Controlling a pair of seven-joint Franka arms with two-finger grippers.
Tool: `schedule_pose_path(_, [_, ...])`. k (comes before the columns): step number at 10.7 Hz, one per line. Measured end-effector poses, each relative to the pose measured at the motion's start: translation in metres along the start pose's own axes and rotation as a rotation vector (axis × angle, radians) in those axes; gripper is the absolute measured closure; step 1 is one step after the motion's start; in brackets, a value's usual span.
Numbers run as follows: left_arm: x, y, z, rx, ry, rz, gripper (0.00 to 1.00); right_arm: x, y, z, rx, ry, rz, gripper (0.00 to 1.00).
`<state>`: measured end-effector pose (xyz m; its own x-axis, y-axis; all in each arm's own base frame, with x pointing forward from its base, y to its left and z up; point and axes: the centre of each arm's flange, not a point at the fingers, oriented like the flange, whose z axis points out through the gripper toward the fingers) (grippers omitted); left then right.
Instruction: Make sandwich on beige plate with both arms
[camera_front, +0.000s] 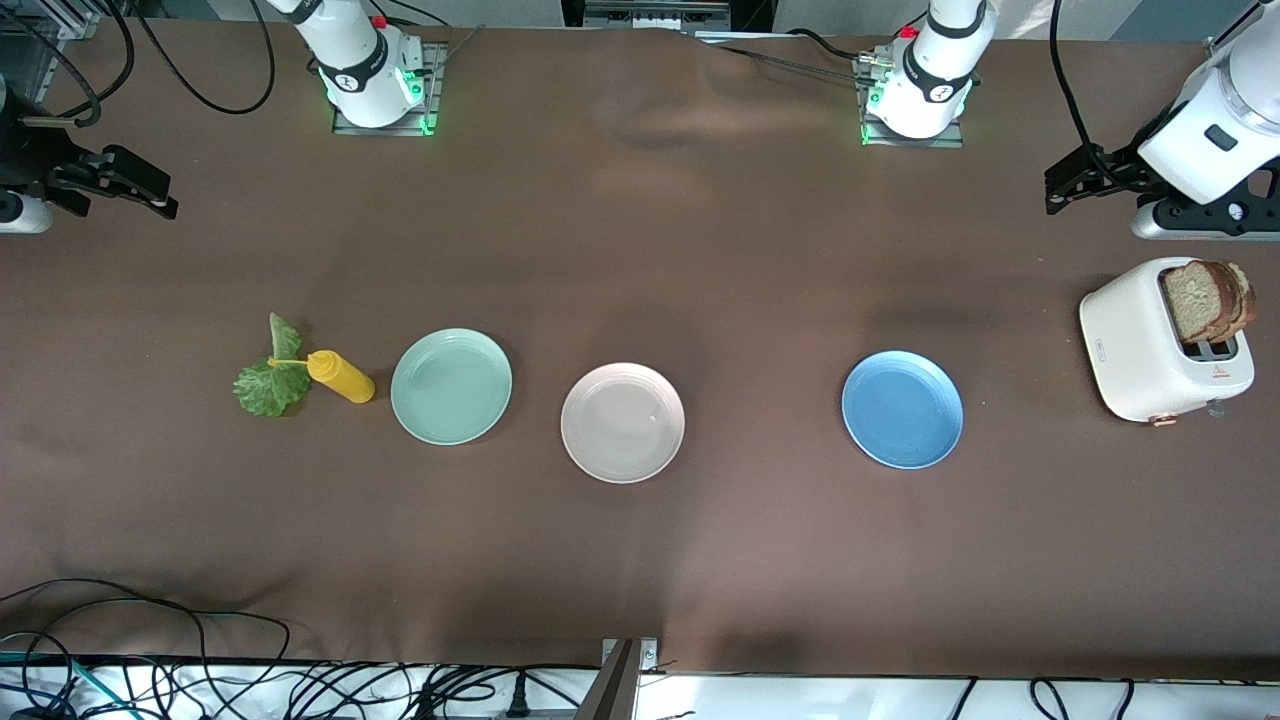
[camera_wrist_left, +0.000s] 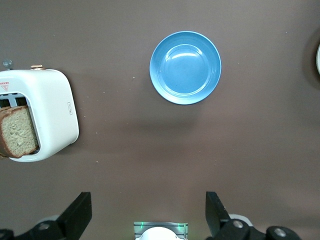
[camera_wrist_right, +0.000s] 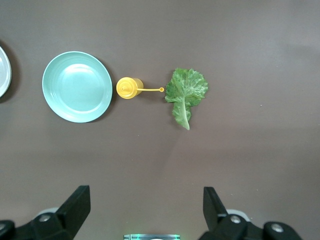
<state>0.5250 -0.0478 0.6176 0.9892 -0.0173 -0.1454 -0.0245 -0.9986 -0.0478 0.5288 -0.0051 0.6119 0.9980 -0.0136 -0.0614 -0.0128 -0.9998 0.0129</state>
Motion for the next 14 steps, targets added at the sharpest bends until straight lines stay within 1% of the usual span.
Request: schedule_pose_path(14, [0.0011,-0.0014,0.0072,0.000,-0.017,-0.002,0.00,0.0029,-0.0010,-0.0010,0.000,0.002,-0.001,0.00])
